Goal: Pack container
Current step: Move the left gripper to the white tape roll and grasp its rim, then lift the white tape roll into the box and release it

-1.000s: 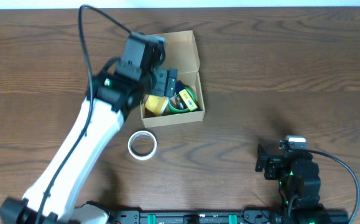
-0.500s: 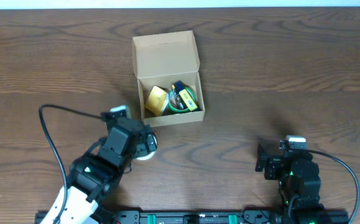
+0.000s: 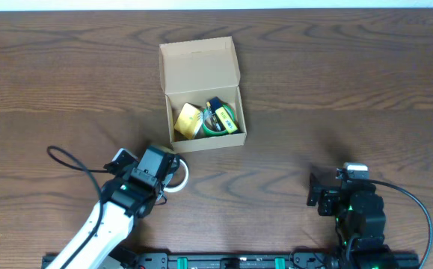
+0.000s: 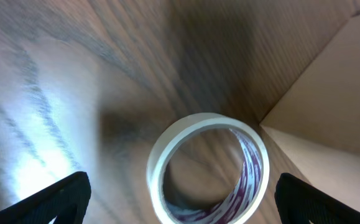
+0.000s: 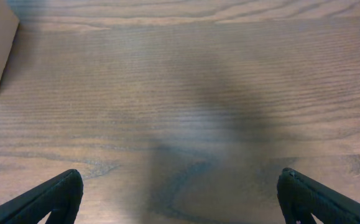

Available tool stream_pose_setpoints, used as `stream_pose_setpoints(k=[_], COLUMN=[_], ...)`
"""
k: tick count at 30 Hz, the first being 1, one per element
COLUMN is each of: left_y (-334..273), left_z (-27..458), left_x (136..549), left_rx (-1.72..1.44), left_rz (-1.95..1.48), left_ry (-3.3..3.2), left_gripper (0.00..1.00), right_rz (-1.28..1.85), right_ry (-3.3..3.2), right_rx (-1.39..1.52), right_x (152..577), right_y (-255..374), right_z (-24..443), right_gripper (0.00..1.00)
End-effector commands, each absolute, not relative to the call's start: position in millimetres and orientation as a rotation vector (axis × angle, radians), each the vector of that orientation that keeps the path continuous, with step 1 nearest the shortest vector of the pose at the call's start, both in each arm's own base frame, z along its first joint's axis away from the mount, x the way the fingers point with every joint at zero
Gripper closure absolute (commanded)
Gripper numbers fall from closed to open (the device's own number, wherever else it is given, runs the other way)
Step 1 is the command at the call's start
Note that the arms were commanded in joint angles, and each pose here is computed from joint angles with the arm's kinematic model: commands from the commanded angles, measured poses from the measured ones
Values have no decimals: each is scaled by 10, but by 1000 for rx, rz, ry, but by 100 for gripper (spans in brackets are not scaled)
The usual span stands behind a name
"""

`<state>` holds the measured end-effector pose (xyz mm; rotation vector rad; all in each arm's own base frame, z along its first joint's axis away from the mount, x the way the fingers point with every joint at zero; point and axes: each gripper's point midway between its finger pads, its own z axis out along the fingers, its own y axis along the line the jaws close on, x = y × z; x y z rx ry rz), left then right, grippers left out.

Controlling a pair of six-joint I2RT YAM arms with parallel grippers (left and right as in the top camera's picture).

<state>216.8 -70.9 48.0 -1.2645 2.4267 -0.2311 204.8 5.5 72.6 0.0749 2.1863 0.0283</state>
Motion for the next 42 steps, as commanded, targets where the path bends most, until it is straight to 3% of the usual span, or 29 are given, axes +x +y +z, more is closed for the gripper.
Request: stream_pose_setpoints(k=[1,17,19,22,23,24,30,31,33,42], left_y=[-740,-894,-911,-928,-934,-939,-945,-946,-947,-943], left_z=[351,28,-1,-8,-8,-7,-8,-6,-3,346], left_x=[2191,1933,1854,1831,1828,1827,1821,1824,1824,1698], left_rx=[-1392,-1771,-1791,-1798,-1800,-1801,-1798,-1798,-1798,-1530], left_rz=[-230,-206,-188,-190,-193,-196,-198,-200,-201,-330], left_ry=[2401,2428,2465,2479,2482,2484,2491,2491,2490,2611], left_gripper=[5,0,15,28,45,53,82,90,95,94], right_rz=[31,32,31,31,31,31,31,31,31,31], right_ry=[2182,2182,2182,2182,2182,2182,2182,2182,2182,2182], right_rx=[95,95,95,95,95,95,95,95,95,95], right_x=[2048,2048,2048,2048,2048,2048,2048,2048,2048,2048], right_y=[41,42,41,41,41,41,41,41,41,41], right_z=[729,729,729,729,729,729,729,729,729,729], right_gripper=[1,1,1,1,1,1,1,1,1,1])
